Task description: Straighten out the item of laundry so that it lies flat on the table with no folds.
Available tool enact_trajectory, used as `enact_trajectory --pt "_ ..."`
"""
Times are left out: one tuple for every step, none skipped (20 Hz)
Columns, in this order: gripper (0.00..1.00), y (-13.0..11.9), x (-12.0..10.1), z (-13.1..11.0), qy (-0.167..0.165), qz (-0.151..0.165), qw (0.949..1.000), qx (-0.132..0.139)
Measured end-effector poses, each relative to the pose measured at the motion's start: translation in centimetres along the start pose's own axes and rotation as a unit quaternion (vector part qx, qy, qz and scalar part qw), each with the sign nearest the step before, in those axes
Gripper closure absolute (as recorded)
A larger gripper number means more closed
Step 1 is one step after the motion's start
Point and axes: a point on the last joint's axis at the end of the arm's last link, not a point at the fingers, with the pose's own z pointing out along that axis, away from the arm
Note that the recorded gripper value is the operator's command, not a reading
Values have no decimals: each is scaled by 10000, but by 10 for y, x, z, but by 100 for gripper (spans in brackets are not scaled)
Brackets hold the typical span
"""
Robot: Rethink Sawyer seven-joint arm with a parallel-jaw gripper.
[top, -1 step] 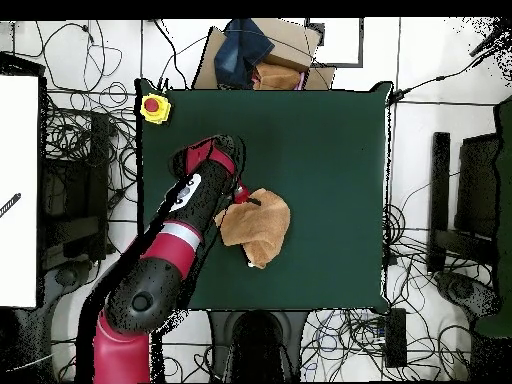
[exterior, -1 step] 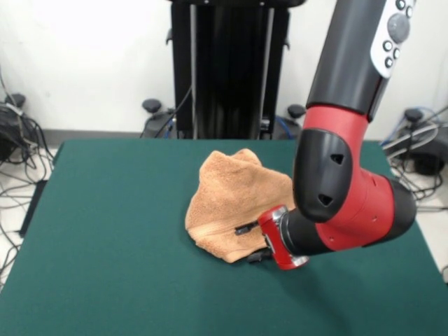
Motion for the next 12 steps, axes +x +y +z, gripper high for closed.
enact_trajectory --pt "0 0 0 0 -9 -10 10000 4" --pt "0 0 0 0 -17 -16 10000 6" --pt "0 0 0 0 -17 -16 10000 7" --pt "0 0 0 0 -16 -16 10000 7" --pt "0 0 0 0 -19 -16 10000 6" --pt "0 0 0 0 -23 -16 10000 3" --pt "0 0 0 1 -31 -17 10000 -6" --pt "0 0 -1 1 -50 -16 10000 -20" --pt "0 0 -1 1 -51 -13 10000 -25" --pt "0 0 -1 1 -50 -8 10000 -34" --pt "0 0 -2 1 -48 -3 10000 -42" --pt "0 -1 -2 1 -33 7 10000 -56"
